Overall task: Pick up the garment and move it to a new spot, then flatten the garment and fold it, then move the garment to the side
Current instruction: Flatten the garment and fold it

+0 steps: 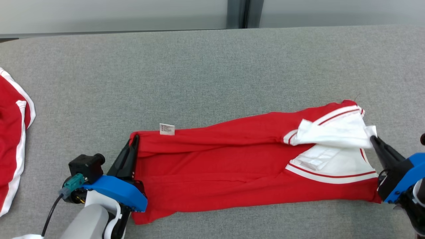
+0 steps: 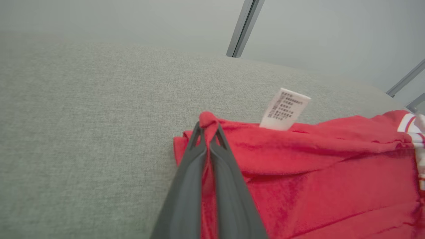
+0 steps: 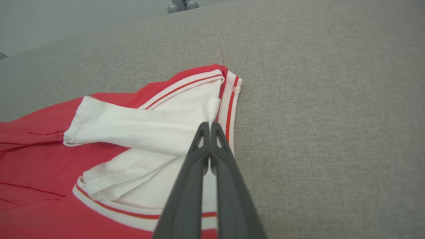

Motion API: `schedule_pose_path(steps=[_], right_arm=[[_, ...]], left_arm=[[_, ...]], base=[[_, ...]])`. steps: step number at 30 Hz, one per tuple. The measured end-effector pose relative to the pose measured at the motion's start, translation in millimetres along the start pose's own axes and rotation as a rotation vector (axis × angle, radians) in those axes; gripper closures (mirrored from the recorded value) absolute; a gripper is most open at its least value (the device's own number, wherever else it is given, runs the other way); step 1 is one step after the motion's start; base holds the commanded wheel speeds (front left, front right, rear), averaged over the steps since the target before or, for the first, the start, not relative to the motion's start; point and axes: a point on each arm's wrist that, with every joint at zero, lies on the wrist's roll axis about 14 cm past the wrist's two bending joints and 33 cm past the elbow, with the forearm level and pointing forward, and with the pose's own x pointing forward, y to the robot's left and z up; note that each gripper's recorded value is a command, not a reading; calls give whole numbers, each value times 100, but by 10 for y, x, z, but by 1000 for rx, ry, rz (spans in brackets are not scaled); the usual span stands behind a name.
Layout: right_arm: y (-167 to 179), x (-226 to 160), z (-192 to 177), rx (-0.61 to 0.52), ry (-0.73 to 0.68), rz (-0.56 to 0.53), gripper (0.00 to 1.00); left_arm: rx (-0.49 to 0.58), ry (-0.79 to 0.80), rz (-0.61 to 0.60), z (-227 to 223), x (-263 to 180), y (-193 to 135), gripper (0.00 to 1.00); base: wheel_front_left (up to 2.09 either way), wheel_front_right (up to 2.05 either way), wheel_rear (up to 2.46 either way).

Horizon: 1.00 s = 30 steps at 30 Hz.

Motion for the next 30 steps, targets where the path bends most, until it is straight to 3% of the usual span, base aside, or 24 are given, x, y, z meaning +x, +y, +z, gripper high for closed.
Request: schedule_pose_path(steps=[4,5,6,7,8,15,23,30], right_arm=[[58,-70,-123,30,20,5,100],[63,-88,-141,32,23,4,75],[58,-106,-166,38,28,0,0],[54,-123,-194,43,36,-4,0],[53,-139,-211,43,38,-7,0],[77,-296,-362,41,88,-9,0],[3,-397,-115,8,-15,-52,0],[-58,-229,-81,30,-2,-95,0]], left_arm=[[-17,4,25,-44,-32,11,100],[-20,6,28,-57,-40,13,92],[-27,10,30,-77,-50,9,60],[-32,14,33,-97,-63,4,20],[-35,14,37,-103,-70,4,0],[-31,-78,108,155,-156,125,0],[82,-257,117,730,-257,122,0],[159,-282,105,858,-222,121,0]], base=[[0,0,0],[0,0,0],[0,0,0],[0,0,0],[0,0,0],[0,0,0],[0,0,0],[0,0,0]])
